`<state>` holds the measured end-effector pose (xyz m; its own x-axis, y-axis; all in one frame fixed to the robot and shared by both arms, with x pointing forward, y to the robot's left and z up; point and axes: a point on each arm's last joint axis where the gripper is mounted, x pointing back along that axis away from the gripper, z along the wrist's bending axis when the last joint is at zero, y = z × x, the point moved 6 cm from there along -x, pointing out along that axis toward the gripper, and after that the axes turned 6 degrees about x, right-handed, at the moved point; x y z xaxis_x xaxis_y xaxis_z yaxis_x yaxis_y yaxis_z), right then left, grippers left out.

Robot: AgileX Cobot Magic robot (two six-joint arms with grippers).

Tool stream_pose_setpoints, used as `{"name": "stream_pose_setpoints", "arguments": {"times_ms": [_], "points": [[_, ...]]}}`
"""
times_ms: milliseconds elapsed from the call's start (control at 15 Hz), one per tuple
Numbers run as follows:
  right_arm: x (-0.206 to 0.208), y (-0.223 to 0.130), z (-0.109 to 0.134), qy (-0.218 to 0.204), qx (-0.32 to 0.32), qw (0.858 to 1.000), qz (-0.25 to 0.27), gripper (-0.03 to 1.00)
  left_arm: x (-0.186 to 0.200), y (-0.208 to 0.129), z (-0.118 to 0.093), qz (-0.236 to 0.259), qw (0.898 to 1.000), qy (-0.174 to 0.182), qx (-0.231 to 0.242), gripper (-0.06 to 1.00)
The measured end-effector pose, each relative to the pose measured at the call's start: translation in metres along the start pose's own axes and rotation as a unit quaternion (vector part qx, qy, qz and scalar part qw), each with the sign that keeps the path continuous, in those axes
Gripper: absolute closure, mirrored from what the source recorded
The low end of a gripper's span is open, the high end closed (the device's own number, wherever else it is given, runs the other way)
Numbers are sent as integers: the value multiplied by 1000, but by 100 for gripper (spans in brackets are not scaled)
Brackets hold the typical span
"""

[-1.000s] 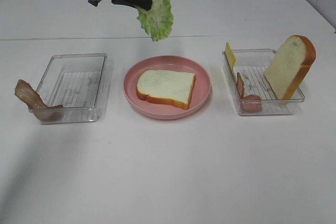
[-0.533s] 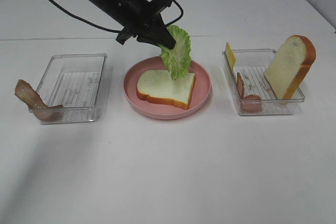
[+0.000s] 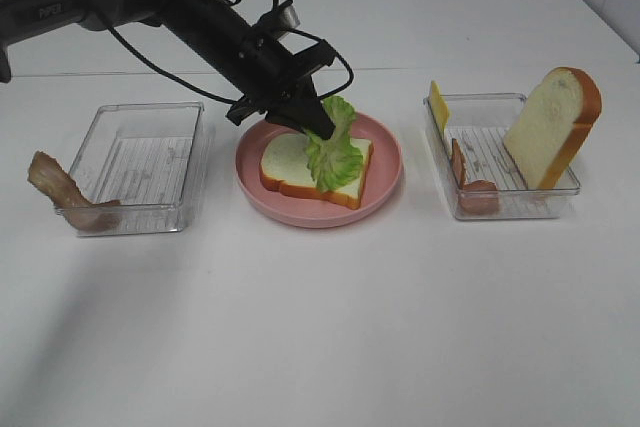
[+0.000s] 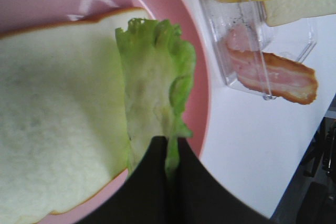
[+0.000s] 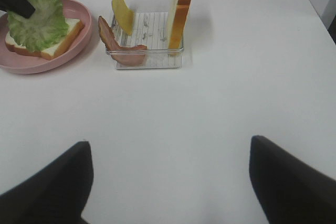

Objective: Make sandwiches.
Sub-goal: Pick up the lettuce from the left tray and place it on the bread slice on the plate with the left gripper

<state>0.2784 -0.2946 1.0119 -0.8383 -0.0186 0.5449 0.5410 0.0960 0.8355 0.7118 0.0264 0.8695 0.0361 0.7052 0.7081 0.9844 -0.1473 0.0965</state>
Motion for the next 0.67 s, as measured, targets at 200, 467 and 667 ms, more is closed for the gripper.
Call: {"name": "stream_pose_setpoints", "arguments": {"times_ms": [200, 467, 667], "points": [[0, 0, 0, 0, 0, 1000, 0, 19, 2, 5, 12, -16, 999, 44, 0, 94], [0, 0, 0, 0, 0, 1000, 0, 19, 3, 7, 19, -23, 997, 67, 17, 73], [0, 0, 0, 0, 0, 1000, 0, 19, 6, 9, 17, -31, 997, 70, 5, 27]]}}
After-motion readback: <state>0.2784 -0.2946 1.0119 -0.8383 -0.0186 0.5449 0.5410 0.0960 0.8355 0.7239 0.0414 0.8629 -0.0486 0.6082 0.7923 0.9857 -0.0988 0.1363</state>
